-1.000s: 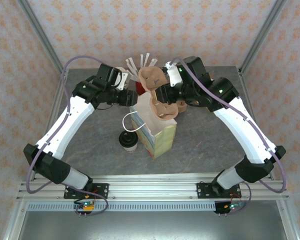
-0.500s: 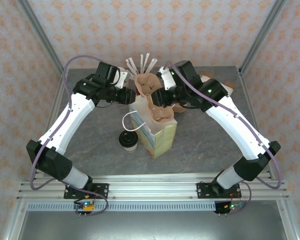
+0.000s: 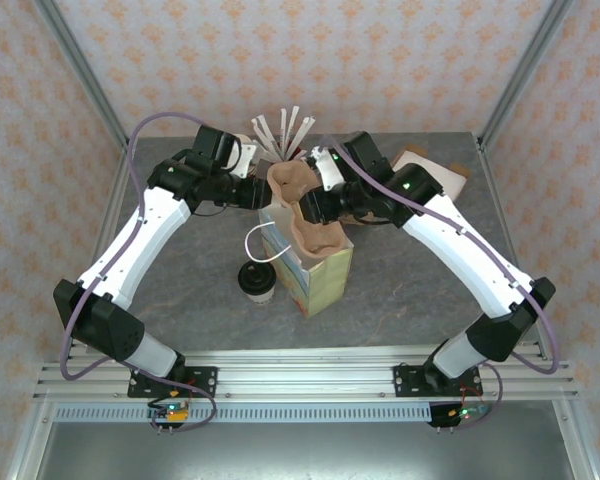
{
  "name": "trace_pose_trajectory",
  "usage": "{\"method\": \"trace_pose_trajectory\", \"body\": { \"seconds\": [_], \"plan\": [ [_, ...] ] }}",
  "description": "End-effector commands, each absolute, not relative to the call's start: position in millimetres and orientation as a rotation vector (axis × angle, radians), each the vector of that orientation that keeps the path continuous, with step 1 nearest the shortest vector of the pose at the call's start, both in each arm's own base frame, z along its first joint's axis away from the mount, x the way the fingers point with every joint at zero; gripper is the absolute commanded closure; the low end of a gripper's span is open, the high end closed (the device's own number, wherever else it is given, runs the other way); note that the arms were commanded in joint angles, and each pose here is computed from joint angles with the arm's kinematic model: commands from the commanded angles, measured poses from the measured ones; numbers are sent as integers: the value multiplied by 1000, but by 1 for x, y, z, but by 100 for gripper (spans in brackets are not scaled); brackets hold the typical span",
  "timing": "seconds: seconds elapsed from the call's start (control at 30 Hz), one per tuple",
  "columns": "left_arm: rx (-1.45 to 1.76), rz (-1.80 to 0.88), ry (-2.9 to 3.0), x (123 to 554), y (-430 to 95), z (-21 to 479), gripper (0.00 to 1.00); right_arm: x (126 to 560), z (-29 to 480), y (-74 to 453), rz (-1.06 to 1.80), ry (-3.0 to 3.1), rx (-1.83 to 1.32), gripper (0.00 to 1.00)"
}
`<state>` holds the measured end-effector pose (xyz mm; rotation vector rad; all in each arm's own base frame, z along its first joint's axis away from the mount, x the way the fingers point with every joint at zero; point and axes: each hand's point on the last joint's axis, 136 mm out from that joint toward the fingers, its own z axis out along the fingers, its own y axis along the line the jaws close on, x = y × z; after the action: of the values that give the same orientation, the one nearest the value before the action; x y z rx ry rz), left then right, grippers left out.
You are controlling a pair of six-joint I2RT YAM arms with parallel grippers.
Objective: Pack the takeout coffee
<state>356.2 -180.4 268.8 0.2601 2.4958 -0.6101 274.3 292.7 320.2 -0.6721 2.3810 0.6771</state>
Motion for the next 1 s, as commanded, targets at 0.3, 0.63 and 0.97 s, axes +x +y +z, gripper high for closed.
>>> {"method": "trace_pose_trajectory", "body": {
  "seconds": [0.3,0.63,0.97],
  "plan": [
    [235,-619,2479,351,-174,274,62,279,328,298,684,2325,-634,70],
    [230,-619,2478,351,-173,275,62,286,337,303,698,2278,-617,70],
    [213,-622,2475,352,-170,277,65,288,337,301,682,2265,-611,71]
  ]
}}
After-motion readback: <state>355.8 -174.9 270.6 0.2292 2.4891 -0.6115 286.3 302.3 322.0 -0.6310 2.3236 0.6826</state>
